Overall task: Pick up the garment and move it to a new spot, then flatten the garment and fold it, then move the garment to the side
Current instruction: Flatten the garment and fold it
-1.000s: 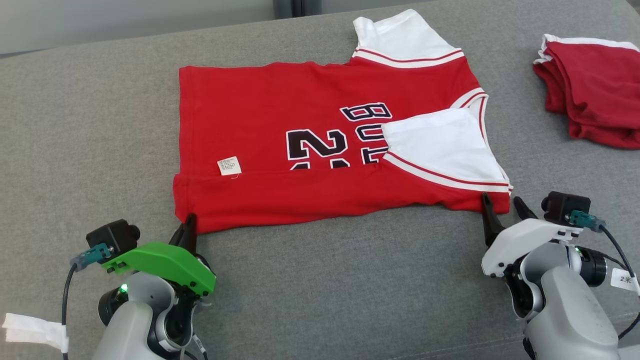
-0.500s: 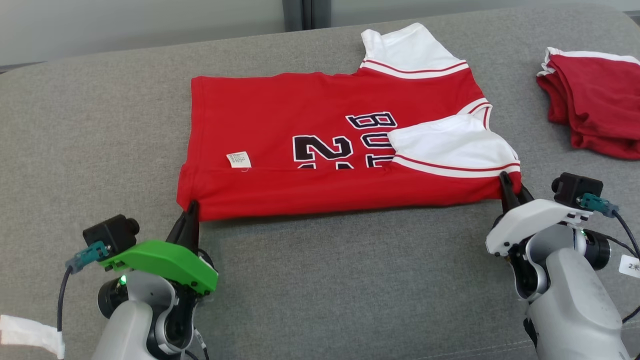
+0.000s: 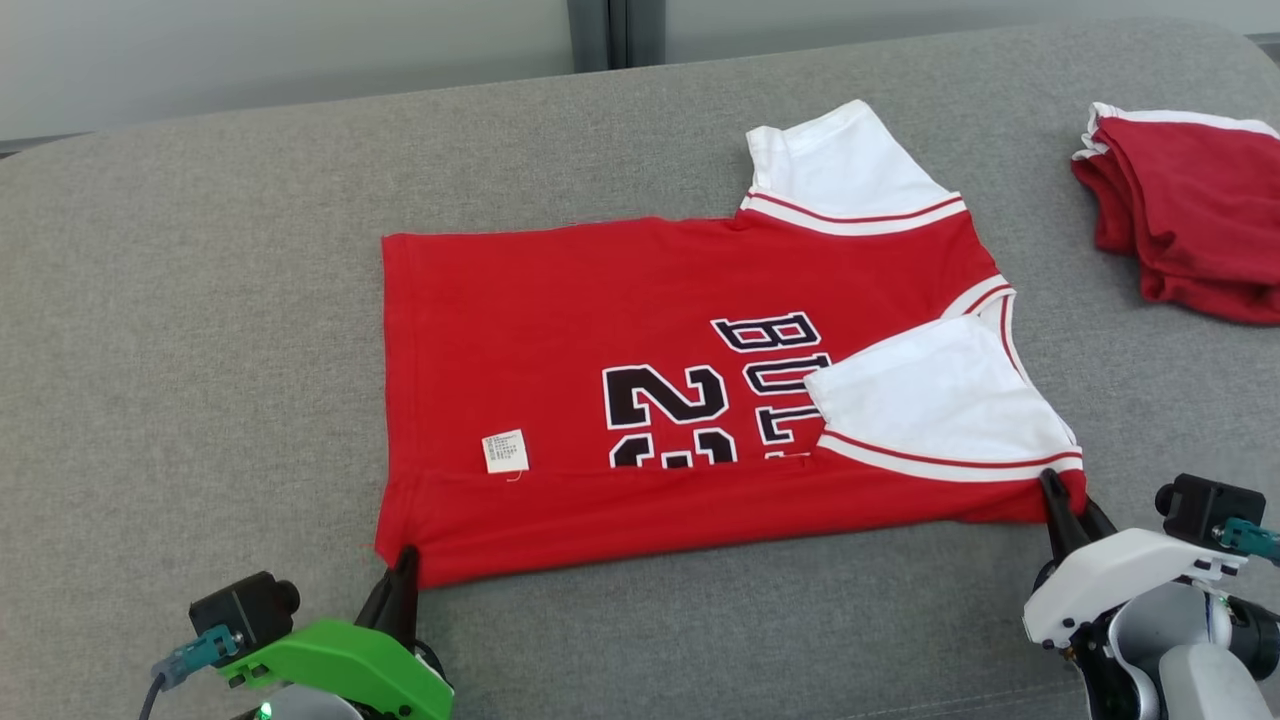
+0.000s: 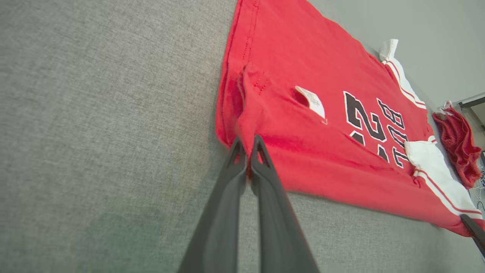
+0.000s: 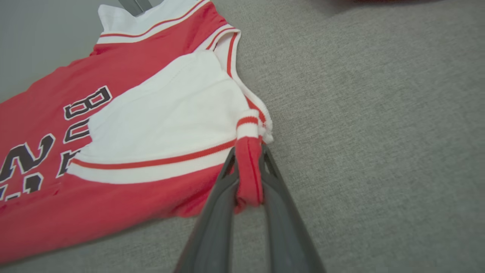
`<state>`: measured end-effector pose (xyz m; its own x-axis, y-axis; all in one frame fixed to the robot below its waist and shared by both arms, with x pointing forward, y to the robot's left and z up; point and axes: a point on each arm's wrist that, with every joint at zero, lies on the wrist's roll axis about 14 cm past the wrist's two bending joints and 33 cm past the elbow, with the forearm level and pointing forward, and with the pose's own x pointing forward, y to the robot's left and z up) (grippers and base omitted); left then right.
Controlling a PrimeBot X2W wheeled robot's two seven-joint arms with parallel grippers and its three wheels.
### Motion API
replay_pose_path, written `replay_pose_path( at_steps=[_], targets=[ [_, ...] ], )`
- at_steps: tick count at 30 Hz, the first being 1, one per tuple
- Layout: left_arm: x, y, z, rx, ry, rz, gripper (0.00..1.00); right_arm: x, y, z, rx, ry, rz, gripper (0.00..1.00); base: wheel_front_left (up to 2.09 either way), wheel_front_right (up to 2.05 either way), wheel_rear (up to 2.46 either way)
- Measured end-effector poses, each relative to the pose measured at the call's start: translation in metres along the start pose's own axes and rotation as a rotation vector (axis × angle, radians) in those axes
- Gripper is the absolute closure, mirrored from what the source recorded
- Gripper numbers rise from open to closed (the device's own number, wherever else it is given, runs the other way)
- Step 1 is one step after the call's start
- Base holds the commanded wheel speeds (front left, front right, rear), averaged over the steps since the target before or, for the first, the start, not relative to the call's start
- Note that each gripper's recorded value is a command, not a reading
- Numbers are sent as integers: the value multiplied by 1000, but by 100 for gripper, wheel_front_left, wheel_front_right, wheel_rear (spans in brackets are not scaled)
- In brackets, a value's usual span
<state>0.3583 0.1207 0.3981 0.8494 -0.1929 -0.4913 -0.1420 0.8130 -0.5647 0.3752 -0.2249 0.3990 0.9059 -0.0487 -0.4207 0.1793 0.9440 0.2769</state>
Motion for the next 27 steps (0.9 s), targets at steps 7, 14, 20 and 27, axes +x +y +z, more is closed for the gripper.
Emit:
replay_pose_path(
  at_steps=[7, 14, 20, 27],
  targets=[
    [-3, 11, -3, 32, 15, 45, 0, -11, -5, -2, -8, -2, -11, 0, 0, 0, 0],
    [3, 6, 42, 253, -44, 5, 0, -21, -15, 26, -63, -95, -40, 0, 0, 0, 0],
    [35, -50, 120, 529, -140, -149, 0, -10, 8, 65, -128, -190, 11, 0, 0, 0, 0],
    [88, -91, 178, 690, -112, -200, 0, 17, 46, 92, -194, -239, 100, 0, 0, 0, 0]
  ],
)
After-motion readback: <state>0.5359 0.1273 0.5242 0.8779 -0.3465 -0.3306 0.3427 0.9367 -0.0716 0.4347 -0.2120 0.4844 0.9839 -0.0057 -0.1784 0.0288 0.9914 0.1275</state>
